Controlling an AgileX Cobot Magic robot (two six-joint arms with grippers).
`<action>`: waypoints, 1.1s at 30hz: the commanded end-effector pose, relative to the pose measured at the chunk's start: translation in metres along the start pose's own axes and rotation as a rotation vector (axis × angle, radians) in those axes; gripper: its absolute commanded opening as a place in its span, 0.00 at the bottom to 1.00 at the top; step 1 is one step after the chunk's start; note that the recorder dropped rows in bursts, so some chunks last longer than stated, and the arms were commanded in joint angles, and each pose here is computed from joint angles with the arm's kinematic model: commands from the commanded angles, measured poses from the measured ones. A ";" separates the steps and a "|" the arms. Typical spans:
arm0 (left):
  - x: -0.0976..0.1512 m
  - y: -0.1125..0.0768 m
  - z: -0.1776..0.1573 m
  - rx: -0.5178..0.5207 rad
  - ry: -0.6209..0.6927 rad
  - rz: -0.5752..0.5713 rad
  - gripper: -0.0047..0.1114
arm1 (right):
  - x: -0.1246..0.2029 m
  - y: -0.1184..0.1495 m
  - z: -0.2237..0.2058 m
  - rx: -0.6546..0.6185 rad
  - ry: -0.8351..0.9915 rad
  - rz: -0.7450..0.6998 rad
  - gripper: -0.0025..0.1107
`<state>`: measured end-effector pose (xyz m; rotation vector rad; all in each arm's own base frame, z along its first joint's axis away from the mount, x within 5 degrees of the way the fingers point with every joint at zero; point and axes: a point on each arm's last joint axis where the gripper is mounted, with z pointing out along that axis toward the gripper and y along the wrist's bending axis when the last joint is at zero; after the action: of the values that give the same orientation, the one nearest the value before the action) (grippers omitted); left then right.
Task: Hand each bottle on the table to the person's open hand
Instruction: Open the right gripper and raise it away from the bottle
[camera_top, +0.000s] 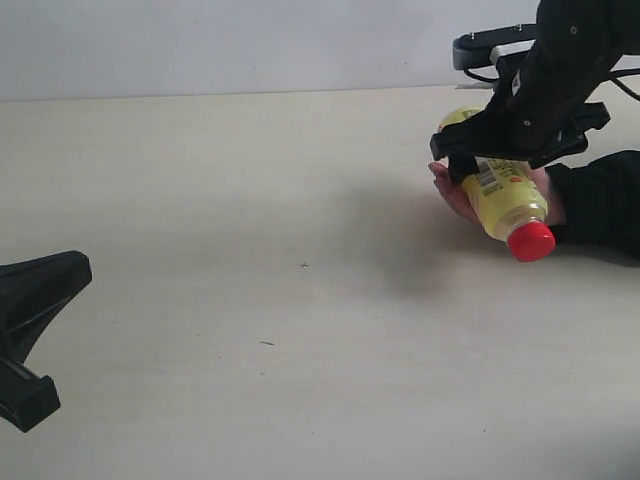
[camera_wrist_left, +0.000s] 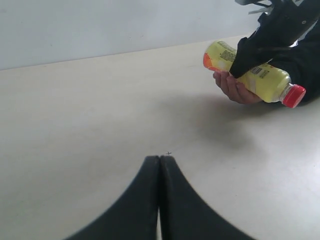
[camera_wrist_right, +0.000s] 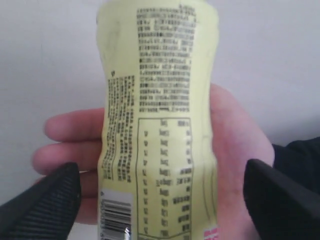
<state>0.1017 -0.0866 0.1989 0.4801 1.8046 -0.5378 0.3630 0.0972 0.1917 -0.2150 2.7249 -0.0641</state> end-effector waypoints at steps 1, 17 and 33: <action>-0.001 0.001 -0.001 -0.009 -0.018 -0.014 0.04 | -0.006 -0.004 -0.023 -0.003 -0.077 -0.009 0.76; -0.001 0.001 -0.001 -0.009 -0.018 -0.014 0.04 | 0.014 -0.010 -0.110 -0.096 -0.212 -0.011 0.02; -0.001 0.001 -0.001 -0.009 -0.018 -0.014 0.04 | 0.142 -0.025 -0.154 -0.240 -0.925 0.112 0.02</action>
<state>0.1017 -0.0866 0.1989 0.4801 1.8046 -0.5378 0.1929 0.0581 0.2802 -0.1283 1.9232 0.3034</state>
